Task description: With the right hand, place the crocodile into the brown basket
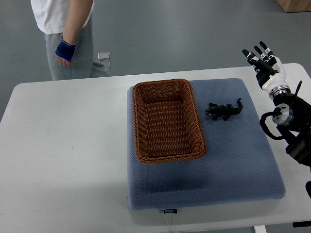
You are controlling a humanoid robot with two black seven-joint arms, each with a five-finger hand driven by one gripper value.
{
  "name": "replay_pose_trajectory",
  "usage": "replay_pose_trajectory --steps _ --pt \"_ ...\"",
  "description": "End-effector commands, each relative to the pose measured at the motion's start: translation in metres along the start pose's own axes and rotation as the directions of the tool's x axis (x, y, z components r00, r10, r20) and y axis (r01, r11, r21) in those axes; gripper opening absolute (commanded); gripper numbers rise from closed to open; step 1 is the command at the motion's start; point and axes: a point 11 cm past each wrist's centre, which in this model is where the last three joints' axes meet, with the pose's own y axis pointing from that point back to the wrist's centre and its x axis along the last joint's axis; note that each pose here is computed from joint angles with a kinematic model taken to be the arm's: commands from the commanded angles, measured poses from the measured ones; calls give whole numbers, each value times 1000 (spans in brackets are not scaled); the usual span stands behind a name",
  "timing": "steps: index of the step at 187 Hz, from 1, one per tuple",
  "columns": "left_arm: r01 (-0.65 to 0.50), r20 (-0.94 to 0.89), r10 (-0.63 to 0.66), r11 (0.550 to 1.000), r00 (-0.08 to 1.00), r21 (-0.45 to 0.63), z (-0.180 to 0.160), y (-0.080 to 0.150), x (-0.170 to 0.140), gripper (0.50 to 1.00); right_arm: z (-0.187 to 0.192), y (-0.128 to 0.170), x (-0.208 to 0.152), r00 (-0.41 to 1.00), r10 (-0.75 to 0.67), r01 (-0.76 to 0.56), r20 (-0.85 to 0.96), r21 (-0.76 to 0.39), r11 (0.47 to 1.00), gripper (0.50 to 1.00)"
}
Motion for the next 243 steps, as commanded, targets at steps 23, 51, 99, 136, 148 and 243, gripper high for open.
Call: replay_pose_trajectory --steps 23,51,99,136,148,243 --pt "-1 -9 1 1000 1000 0 0 0 0 1000 0 0 0 1000 -1 1 -1 0 1000 930" --pt "-18 -3 19 1000 1000 9 -4 0 6 1000 1 0 0 1000 -3 3 -2 -2 1000 930" --pt "-23 0 23 1000 1000 8 -3 0 6 1000 0 0 0 1000 0 0 1 0 1000 928" --pt "-23 -2 23 1000 1000 7 -3 0 6 1000 0 0 0 1000 2 -2 0 0 1000 928" --pt "-23 -2 23 1000 1000 7 -3 0 6 1000 0 0 0 1000 2 -2 0 0 1000 928" --pt "-23 1 23 1000 1000 3 -1 0 6 1000 -30 1 20 997 0 2 -76 36 999 928"
